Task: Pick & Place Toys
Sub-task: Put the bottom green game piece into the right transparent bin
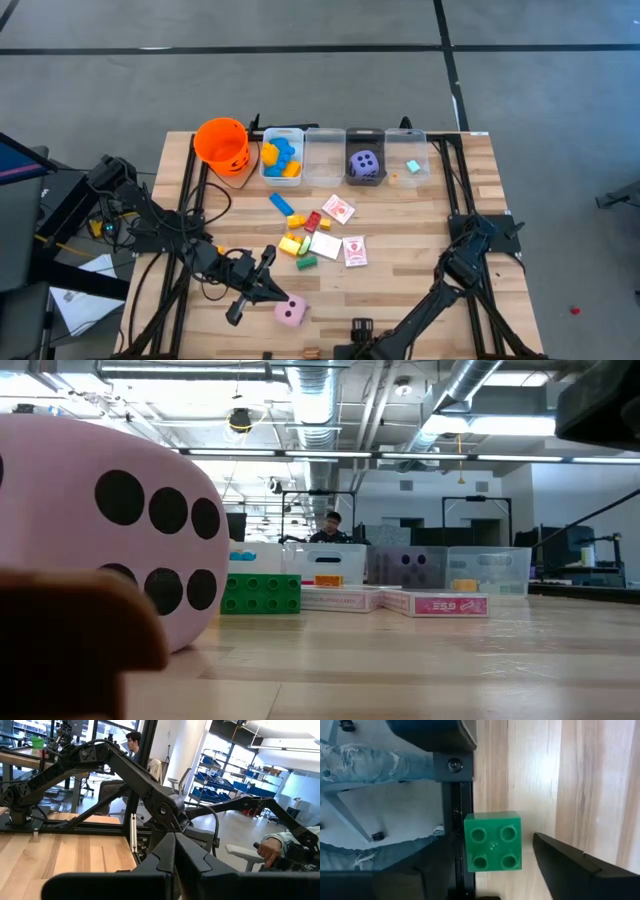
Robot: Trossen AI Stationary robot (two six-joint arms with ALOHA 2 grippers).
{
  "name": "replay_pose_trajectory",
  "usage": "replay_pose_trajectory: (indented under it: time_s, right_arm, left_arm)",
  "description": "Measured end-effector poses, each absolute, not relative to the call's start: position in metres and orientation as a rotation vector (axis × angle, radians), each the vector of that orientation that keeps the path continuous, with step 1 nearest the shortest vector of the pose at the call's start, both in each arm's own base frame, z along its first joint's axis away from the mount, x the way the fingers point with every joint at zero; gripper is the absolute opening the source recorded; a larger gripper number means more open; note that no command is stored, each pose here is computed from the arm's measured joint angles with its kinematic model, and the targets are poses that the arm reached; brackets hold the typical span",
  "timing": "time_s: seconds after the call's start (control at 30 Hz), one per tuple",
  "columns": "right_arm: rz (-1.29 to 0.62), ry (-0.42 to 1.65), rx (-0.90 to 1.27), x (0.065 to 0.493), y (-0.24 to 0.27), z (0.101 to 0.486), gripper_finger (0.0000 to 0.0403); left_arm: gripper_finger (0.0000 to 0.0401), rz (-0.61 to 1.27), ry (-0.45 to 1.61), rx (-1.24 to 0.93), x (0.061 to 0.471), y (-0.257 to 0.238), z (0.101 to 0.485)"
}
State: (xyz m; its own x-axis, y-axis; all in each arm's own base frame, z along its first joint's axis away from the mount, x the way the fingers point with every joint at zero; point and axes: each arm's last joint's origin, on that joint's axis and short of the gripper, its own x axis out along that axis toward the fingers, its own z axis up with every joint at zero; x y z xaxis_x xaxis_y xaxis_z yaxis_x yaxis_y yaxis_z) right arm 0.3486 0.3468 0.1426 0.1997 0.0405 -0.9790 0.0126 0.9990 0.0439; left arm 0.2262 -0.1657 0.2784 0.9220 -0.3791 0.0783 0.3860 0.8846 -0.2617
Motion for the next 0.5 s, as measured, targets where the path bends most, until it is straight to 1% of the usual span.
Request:
replay_pose_trajectory:
  time_s: [0.07,0.2,0.23,0.5]
  right_arm:
    - [0.019,1.37,0.047,0.3489,0.3465,0.1426,0.0226]
    - [0.014,1.37,0.05,0.3511,0.3443,0.1426,0.0145]
    - [0.015,1.37,0.05,0.3511,0.3443,0.1426,0.0132]
    - [0.036,1.402,0.054,0.3509,0.3411,0.147,0.0137]
  left_arm:
    - [0.0,-0.401,-0.025,-0.277,0.2261,-0.1659,0.2784]
    - [0.0,-0.401,-0.025,-0.277,0.2261,-0.1658,0.2784]
    - [0.0,-0.4,-0.025,-0.277,0.2262,-0.1658,0.2784]
    - [0.0,-0.4,-0.025,-0.277,0.2261,-0.1658,0.2784]
